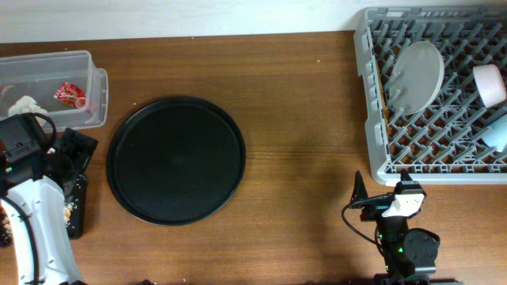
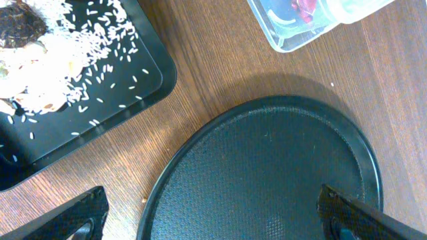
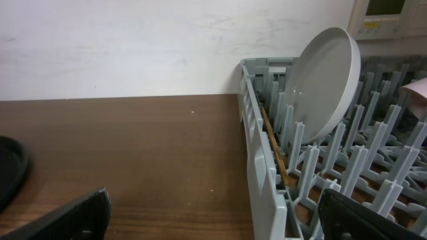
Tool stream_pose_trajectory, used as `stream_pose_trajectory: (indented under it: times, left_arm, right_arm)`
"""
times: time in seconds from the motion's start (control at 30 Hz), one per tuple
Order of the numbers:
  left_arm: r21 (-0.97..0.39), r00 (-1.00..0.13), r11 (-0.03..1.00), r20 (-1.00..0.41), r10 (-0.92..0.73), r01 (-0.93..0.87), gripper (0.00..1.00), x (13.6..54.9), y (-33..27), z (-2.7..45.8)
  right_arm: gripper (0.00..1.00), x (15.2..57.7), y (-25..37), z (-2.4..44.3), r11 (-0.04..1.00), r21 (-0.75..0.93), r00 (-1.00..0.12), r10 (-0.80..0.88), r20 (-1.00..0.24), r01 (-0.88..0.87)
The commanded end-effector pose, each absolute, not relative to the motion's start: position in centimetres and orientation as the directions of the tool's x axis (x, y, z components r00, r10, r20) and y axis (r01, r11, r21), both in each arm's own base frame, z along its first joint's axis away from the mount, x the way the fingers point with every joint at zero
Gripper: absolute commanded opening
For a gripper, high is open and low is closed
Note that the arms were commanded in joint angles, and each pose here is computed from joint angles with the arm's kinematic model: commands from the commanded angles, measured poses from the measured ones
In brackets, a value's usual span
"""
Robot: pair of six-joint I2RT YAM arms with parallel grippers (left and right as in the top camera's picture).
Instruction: Sort waste into correct bins and load items into the dishwasher rack
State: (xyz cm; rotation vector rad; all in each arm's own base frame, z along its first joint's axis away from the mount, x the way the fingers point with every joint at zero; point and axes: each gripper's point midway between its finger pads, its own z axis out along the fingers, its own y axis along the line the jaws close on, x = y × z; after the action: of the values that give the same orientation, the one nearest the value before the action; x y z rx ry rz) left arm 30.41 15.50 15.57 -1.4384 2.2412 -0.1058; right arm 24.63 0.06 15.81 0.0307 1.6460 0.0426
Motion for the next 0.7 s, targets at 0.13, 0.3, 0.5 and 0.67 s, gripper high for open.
stream_pose_trajectory:
  times: [0.13, 0.3, 0.5, 0.67]
  left_arm:
    - [-0.323, -0.323, 0.439, -0.354, -0.878, -0.839, 0.99, 30.4, 15.6, 16.1]
    - [-0.323, -0.323, 0.439, -0.354, -0.878, -0.839, 0.99, 30.4, 15.6, 16.1]
    - [-0.323, -0.323, 0.439, -0.354, -0.878, -0.839, 0.99, 30.4, 15.6, 16.1]
    - [-0.329, -0.335, 0.483, -0.415, -0.846, -0.811, 0.99, 29.4, 15.3, 18.4]
  right_arm:
    - [0.98, 24.6, -0.3, 15.6, 0.999, 0.038, -0.076, 0.039, -0.996, 0.01]
    - [0.98, 24.6, -0.3, 15.6, 0.999, 0.038, -0.076, 0.039, -0.996, 0.01]
    - [0.98, 24.6, -0.3, 15.6, 0.999, 0.038, -0.076, 0.039, -0.996, 0.01]
    - [0.98, 24.6, -0.3, 15.6, 0.999, 0.038, -0.076, 0.039, -0.996, 0.01]
